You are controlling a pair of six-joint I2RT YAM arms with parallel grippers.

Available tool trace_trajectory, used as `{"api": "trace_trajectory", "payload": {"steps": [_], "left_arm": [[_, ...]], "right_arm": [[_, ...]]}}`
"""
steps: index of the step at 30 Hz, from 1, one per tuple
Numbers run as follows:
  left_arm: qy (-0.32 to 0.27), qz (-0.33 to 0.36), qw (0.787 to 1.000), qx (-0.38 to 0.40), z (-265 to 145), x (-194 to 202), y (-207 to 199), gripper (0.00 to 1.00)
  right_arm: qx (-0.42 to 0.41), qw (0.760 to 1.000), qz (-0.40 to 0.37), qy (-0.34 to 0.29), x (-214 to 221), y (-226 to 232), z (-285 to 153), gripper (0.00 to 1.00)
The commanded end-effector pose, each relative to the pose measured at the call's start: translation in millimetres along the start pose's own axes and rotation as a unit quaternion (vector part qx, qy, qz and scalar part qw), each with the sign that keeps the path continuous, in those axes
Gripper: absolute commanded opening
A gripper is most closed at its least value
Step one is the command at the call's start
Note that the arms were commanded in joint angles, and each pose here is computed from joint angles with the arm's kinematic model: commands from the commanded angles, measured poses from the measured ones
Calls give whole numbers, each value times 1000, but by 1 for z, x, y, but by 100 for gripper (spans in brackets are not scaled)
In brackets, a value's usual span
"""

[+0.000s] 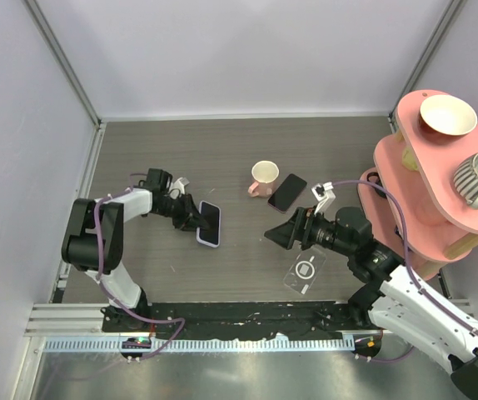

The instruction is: Put the phone into the phone case

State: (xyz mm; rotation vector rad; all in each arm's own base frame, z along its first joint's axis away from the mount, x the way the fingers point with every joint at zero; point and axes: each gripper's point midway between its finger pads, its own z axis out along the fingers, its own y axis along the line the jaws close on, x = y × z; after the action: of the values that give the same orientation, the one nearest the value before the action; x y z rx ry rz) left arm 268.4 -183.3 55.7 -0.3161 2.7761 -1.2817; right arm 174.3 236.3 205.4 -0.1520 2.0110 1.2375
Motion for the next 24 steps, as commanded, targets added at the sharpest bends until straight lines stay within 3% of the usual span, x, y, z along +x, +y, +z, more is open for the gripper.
{"api": "trace_trajectory", "payload": {"steps": [1,3,5,10,16,20,24], "left_arm": [[29,6,1000,2,-5,-1,-1,2],[22,7,1000,-15,-5,-6,7,6],[19,-1,999,-50,-8,-7,20,17],[1,-12,994,-110,-18,-17,38,39],[-12,-33,990,-136,-19,-12,50,49],[-21,-39,985,-168,-26,-12,57,51],[-68,-28,978,-197,-44,-21,54,62]], "right_arm": [[-4,999,-31,-28,-19,11,-5,86],[5,999,-36,-31,-20,8,-5,86],[18,998,-39,-34,-22,4,-7,86],[134,989,-39,-55,-32,-36,-10,86],[172,984,-17,-41,-26,-50,-9,84],[258,963,2,-80,-37,-82,-15,84],[326,940,21,-97,-49,-103,-7,84]]}}
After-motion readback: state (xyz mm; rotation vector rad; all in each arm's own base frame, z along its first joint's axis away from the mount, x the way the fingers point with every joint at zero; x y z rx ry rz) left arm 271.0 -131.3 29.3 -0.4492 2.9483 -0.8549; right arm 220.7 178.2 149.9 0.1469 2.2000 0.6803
